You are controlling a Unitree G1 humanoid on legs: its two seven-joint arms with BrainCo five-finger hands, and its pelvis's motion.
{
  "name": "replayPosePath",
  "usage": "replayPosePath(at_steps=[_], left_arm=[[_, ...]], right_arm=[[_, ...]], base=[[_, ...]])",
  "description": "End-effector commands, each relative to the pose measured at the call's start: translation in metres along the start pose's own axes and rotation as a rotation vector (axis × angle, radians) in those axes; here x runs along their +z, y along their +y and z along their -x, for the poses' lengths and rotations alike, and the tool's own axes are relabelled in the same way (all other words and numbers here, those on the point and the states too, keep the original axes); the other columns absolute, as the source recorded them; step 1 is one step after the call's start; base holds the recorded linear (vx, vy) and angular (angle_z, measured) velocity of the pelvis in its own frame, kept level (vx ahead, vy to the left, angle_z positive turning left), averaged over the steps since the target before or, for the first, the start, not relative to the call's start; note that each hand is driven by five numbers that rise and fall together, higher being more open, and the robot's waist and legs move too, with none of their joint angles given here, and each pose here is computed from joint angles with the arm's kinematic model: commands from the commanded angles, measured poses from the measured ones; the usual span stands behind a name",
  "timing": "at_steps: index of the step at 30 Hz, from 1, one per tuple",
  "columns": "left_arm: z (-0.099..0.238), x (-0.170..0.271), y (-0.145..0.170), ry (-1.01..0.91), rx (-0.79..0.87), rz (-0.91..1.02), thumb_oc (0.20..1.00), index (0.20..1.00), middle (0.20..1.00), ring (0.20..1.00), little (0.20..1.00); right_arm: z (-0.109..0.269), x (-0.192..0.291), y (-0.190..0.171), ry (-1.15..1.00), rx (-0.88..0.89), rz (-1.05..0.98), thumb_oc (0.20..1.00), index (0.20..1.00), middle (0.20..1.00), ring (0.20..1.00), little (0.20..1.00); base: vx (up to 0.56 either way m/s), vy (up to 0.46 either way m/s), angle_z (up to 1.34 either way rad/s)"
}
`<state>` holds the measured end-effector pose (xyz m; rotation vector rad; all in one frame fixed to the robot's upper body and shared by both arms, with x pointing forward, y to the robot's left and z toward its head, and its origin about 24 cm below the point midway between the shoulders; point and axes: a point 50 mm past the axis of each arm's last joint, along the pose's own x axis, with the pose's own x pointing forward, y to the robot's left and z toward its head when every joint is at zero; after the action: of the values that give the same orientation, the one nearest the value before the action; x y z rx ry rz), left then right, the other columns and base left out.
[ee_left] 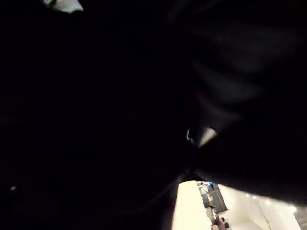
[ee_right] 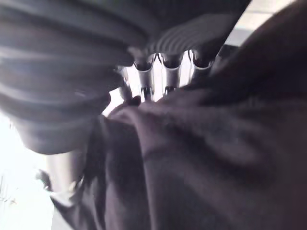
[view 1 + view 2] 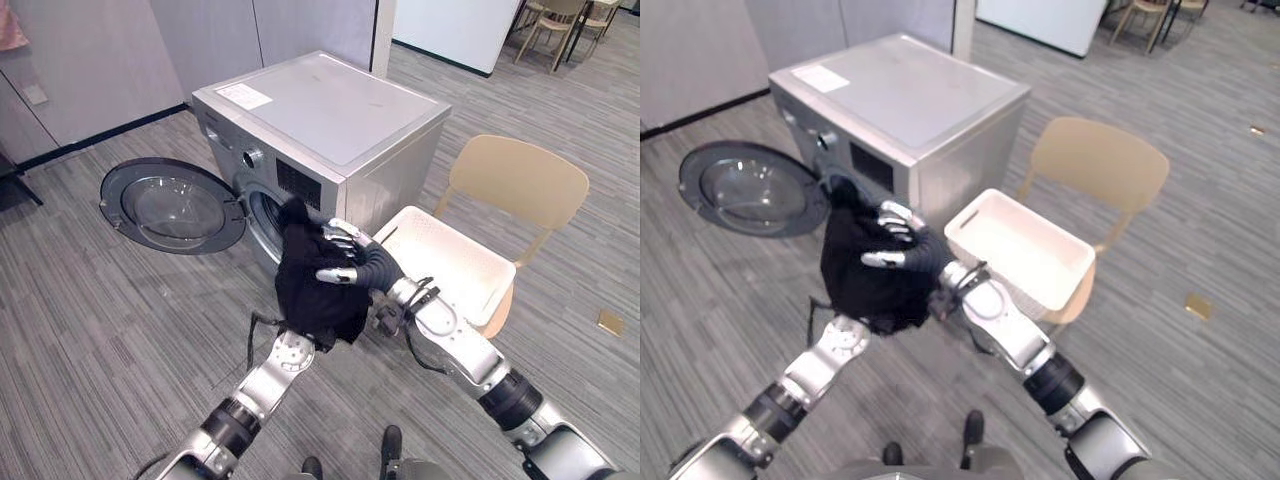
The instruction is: Grab the laundry basket,head to the washer,open it,put in the laundry and shut it.
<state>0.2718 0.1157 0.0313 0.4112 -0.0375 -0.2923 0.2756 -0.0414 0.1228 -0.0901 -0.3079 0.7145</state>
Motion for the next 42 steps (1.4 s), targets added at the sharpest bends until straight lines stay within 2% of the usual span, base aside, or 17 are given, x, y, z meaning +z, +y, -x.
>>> replayPosePath(at_steps=[1, 4, 8, 15, 18, 22, 26, 27, 29, 30, 31, 32, 33, 34, 36, 38, 42], left_arm=[[0.002, 0.005, 0.016, -0.053, 0.047, 0.010, 0.200, 0.200, 0.200, 0.200, 0.200], [0.026, -0.023, 0.025, 0.064, 0.068, 0.035, 0.200, 0.200, 0.200, 0.200, 0.200], [0.064, -0.064, 0.044, 0.249, 0.118, 0.008, 0.200, 0.200, 0.200, 0.200, 0.200], [0.142, -0.139, 0.063, 0.661, 0.254, 0.091, 0.200, 0.200, 0.200, 0.200, 0.200], [0.147, -0.143, 0.063, 0.688, 0.268, 0.105, 0.200, 0.200, 0.200, 0.200, 0.200], [0.164, -0.161, 0.064, 0.805, 0.376, 0.190, 0.200, 0.200, 0.200, 0.200, 0.200], [0.166, -0.165, 0.064, 0.830, 0.390, 0.191, 0.200, 0.200, 0.200, 0.200, 0.200], [0.182, -0.178, 0.060, 0.951, 0.403, 0.163, 0.200, 0.200, 0.200, 0.200, 0.200], [0.175, -0.175, 0.058, 0.922, 0.387, 0.145, 0.200, 0.200, 0.200, 0.200, 0.200], [0.155, -0.154, 0.085, 0.769, 0.383, -0.095, 0.200, 0.200, 0.200, 0.200, 0.200], [0.149, -0.143, 0.096, 0.718, 0.359, -0.203, 0.200, 0.200, 0.200, 0.200, 0.200], [0.160, -0.151, 0.097, 0.779, 0.408, -0.225, 0.200, 0.200, 0.200, 0.200, 0.200], [0.176, -0.171, 0.068, 0.907, 0.426, 0.091, 0.200, 0.200, 0.200, 0.200, 0.200], [0.179, -0.172, 0.063, 0.897, 0.423, 0.148, 0.200, 0.200, 0.200, 0.200, 0.200], [0.184, -0.172, 0.062, 0.901, 0.416, 0.089, 0.200, 0.200, 0.200, 0.200, 0.200], [0.170, -0.166, 0.049, 0.855, 0.344, 0.130, 0.200, 0.200, 0.200, 0.200, 0.200], [0.157, -0.158, 0.053, 0.799, 0.293, 0.118, 0.200, 0.200, 0.200, 0.200, 0.200]], right_arm=[[0.008, 0.020, -0.019, -0.092, -0.070, 0.123, 1.000, 1.000, 1.000, 1.000, 1.000], [0.038, 0.002, -0.042, 0.027, -0.161, 0.246, 1.000, 1.000, 1.000, 1.000, 1.000], [0.099, -0.030, -0.071, 0.261, -0.291, 0.370, 1.000, 1.000, 1.000, 1.000, 1.000], [0.217, -0.103, -0.084, 0.805, -0.423, 0.345, 1.000, 1.000, 1.000, 1.000, 1.000], [0.223, -0.107, -0.085, 0.838, -0.430, 0.342, 1.000, 1.000, 1.000, 1.000, 1.000], [0.254, -0.131, -0.074, 1.007, -0.475, 0.308, 1.000, 1.000, 1.000, 1.000, 1.000], [0.258, -0.137, -0.070, 1.039, -0.481, 0.287, 1.000, 1.000, 1.000, 1.000, 1.000], [0.262, -0.144, -0.064, 1.075, -0.475, 0.273, 1.000, 1.000, 1.000, 1.000, 1.000], [0.260, -0.145, -0.062, 1.078, -0.461, 0.270, 1.000, 1.000, 1.000, 1.000, 1.000], [0.258, -0.144, -0.062, 1.060, -0.471, 0.279, 1.000, 1.000, 1.000, 1.000, 1.000], [0.256, -0.140, -0.060, 1.029, -0.459, 0.285, 1.000, 1.000, 1.000, 1.000, 1.000], [0.256, -0.141, -0.059, 1.029, -0.480, 0.260, 1.000, 1.000, 1.000, 1.000, 1.000], [0.254, -0.141, -0.059, 1.022, -0.491, 0.255, 1.000, 1.000, 1.000, 1.000, 1.000], [0.259, -0.147, -0.059, 1.075, -0.471, 0.262, 1.000, 1.000, 1.000, 1.000, 1.000], [0.248, -0.146, -0.061, 1.066, -0.428, 0.312, 1.000, 1.000, 1.000, 1.000, 1.000], [0.236, -0.146, -0.058, 1.024, -0.423, 0.303, 1.000, 1.000, 1.000, 1.000, 1.000], [0.224, -0.143, -0.055, 0.981, -0.399, 0.314, 1.000, 1.000, 1.000, 1.000, 1.000]], base=[[0.06, -0.074, 0.01], [0.04, -0.077, 0.13], [0.00, -0.085, 0.21], [-0.04, -0.065, 0.19], [-0.05, -0.011, 0.28], [-0.05, 0.022, 0.39], [0.10, 0.077, 1.03], [0.09, 0.176, 0.78], [0.10, 0.206, 1.22], [0.16, 0.233, 1.44], [0.20, 0.215, 0.94], [0.21, 0.229, 0.67], [0.24, 0.278, 0.58], [0.25, 0.328, 0.44], [0.26, 0.349, 0.33], [0.26, 0.360, 0.41], [0.19, 0.258, 0.41]])
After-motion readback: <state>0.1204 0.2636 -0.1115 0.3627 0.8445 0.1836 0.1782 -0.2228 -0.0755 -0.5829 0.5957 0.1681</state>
